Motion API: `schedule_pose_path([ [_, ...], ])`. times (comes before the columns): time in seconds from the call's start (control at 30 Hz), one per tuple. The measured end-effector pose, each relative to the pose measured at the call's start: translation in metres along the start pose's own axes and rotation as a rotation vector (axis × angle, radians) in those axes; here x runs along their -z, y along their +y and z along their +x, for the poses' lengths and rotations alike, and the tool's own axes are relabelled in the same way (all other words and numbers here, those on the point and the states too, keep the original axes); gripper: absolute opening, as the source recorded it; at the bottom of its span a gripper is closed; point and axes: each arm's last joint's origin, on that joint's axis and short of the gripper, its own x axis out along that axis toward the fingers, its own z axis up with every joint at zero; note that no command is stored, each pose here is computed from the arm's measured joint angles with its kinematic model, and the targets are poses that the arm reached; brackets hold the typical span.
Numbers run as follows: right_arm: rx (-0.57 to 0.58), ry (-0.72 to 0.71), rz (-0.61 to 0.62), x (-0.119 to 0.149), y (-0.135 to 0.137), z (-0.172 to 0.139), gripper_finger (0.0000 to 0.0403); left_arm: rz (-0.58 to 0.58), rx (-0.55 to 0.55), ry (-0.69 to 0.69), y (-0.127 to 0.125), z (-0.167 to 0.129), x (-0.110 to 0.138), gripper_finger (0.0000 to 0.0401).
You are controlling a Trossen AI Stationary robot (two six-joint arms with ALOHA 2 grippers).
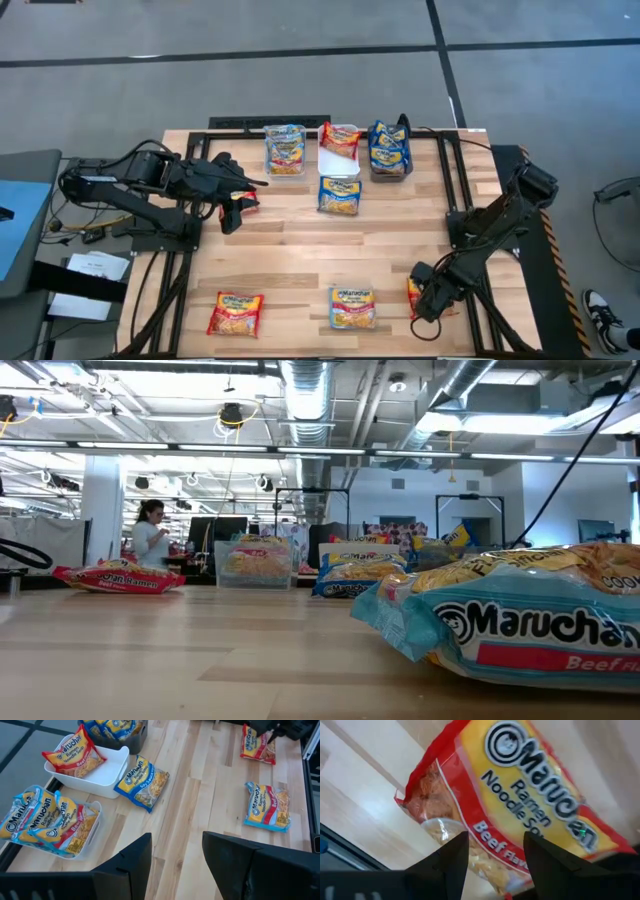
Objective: Sort Maruchan noodles
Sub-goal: Put the red noodle pack into the white bin
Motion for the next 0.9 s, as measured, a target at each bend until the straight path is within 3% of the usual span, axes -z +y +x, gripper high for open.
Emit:
schedule_pose_path([
  [0.43,0.044,0.06,0.06,-0.012,0.005,0.032,0.0196,0.0,0.001,0.002,0.0,0.0,0.0,0.0164],
  [0.9,0.03,0.078,0.119,-0.018,0.006,0.033,0.0027,0.002,-0.003,0.003,0.0,0.0,0.0,0.0164],
])
